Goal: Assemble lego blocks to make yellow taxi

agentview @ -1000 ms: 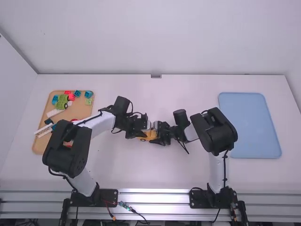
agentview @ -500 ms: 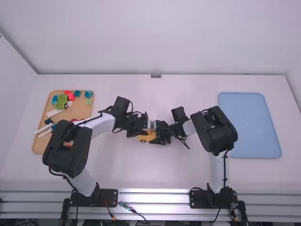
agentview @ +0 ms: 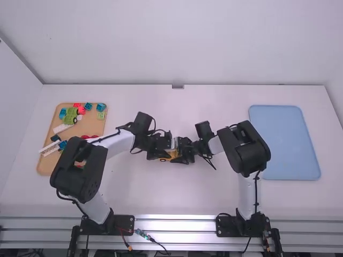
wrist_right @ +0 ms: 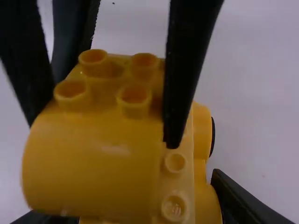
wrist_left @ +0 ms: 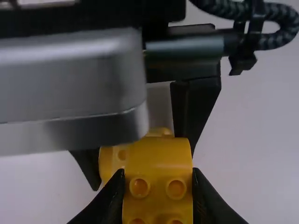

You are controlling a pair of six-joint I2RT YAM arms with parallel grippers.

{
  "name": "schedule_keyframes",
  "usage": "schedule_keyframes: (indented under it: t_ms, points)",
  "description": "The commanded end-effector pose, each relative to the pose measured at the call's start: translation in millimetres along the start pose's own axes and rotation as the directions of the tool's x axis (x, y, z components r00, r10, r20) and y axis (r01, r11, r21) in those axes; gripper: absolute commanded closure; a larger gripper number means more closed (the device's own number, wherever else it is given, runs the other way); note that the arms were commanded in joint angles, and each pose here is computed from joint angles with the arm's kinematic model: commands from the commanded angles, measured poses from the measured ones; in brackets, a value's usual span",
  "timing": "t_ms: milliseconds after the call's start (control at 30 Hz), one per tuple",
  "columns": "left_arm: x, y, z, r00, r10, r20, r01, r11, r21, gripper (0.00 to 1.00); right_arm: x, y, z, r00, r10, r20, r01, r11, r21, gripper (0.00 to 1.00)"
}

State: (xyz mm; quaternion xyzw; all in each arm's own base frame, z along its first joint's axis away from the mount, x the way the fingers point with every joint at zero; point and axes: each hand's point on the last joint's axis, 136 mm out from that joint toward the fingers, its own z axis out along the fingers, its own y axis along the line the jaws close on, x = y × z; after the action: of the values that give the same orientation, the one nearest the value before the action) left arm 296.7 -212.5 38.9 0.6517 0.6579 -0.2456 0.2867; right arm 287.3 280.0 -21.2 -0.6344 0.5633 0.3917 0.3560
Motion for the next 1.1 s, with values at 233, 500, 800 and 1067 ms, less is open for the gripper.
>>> schedule_keyframes:
  t_ms: [233,500,800,1067]
  points:
    - [6,8,8,1.0,-0.024,-0.015,0.024,1.0,-0.01,0.98,11,8,1,1.0,-0.016,-0.001,0.016,1.0,0.004,0.51]
    - [13,11,10,0.998,-0.043,-0.044,0.042,0.999,-0.025,0.98,13,8,-1,1.0,-0.024,0.007,0.024,1.0,0.017,0.51]
    - [12,10,10,0.998,-0.044,-0.037,0.043,0.999,-0.02,0.98,12,5,-1,1.0,-0.006,0.0,0.006,1.0,0.007,0.52]
    - [12,6,13,0.999,-0.044,-0.017,0.044,0.999,-0.011,0.98,12,5,-2,1.0,-0.016,0.001,0.016,1.0,0.011,0.52]
